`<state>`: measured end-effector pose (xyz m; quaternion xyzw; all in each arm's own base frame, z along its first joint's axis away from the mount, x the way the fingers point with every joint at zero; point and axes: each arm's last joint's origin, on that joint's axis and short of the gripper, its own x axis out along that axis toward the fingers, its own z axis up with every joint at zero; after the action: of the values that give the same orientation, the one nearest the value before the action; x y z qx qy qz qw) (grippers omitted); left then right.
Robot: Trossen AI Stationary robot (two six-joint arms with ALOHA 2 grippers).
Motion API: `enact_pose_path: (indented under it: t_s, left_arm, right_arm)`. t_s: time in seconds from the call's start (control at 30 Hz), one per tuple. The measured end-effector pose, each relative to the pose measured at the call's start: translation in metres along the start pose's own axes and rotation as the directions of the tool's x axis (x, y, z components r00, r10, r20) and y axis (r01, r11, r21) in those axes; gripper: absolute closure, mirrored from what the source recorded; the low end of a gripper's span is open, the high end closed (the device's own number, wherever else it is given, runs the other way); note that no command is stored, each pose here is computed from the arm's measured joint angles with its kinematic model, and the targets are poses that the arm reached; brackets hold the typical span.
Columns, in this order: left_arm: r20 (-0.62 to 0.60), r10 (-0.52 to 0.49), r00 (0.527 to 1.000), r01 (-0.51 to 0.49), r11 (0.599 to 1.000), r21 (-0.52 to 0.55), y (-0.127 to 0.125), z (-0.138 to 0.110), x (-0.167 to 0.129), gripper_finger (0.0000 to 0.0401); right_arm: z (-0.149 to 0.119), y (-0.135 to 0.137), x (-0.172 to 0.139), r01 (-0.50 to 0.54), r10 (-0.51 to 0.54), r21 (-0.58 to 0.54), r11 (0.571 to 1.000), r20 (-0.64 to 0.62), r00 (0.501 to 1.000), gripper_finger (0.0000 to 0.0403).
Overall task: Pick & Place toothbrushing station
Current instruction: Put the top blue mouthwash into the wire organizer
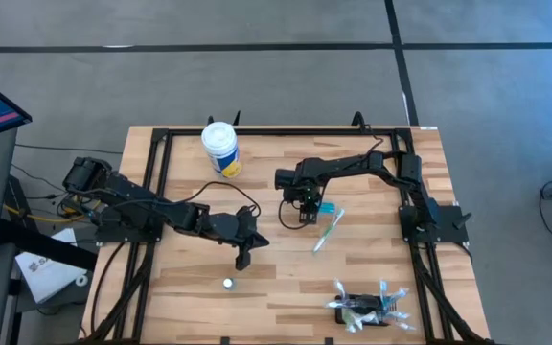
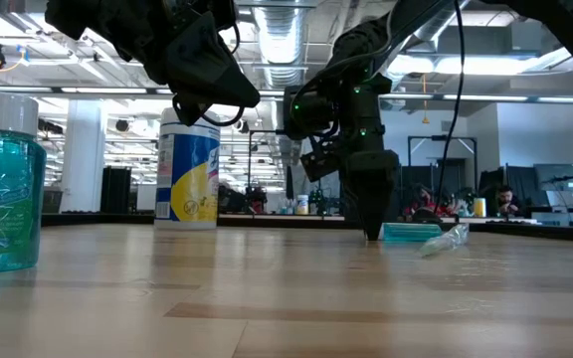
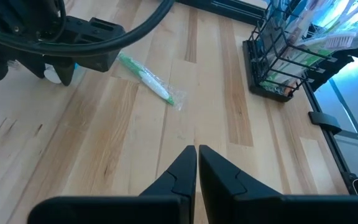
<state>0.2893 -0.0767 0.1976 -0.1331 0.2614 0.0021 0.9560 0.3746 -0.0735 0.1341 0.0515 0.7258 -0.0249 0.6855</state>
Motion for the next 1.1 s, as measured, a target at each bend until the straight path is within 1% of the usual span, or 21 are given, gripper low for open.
enact_pose_path:
  t_s: [0.1,0.27,0.57,0.77,1.03,1.1]
  left_arm:
    - [0.000,0.000,1.000,0.000,1.000,0.000,0.000,0.000,0.000,0.0389]
    - [0.000,0.000,1.000,0.000,1.000,0.000,0.000,0.000,0.000,0.0389]
    - [0.000,-0.001,1.000,0.001,1.000,0.000,0.000,0.000,0.000,0.0389]
    - [-0.001,-0.003,1.000,0.003,1.000,0.000,0.000,0.000,0.000,0.0389]
    - [-0.001,-0.003,1.000,0.003,1.000,0.000,0.000,0.000,0.000,0.0389]
    - [-0.001,-0.003,1.000,0.003,1.000,0.000,0.000,0.000,0.000,0.0389]
  right_arm:
    - [0.000,0.000,0.000,0.001,-0.001,0.001,1.000,0.000,1.000,0.0266]
    - [0.000,-0.001,0.000,0.004,-0.004,0.001,1.000,-0.004,1.000,0.0319]
    - [0.000,-0.001,0.000,0.004,-0.004,0.001,1.000,-0.003,1.000,0.0319]
    - [-0.001,0.004,-0.008,0.009,-0.009,-0.010,1.000,0.037,0.999,0.0319]
    - [-0.007,0.016,-0.054,0.023,-0.014,-0.041,0.999,0.205,0.979,0.0319]
    - [-0.009,0.021,-0.067,0.010,0.005,-0.055,0.998,0.254,0.967,0.0319]
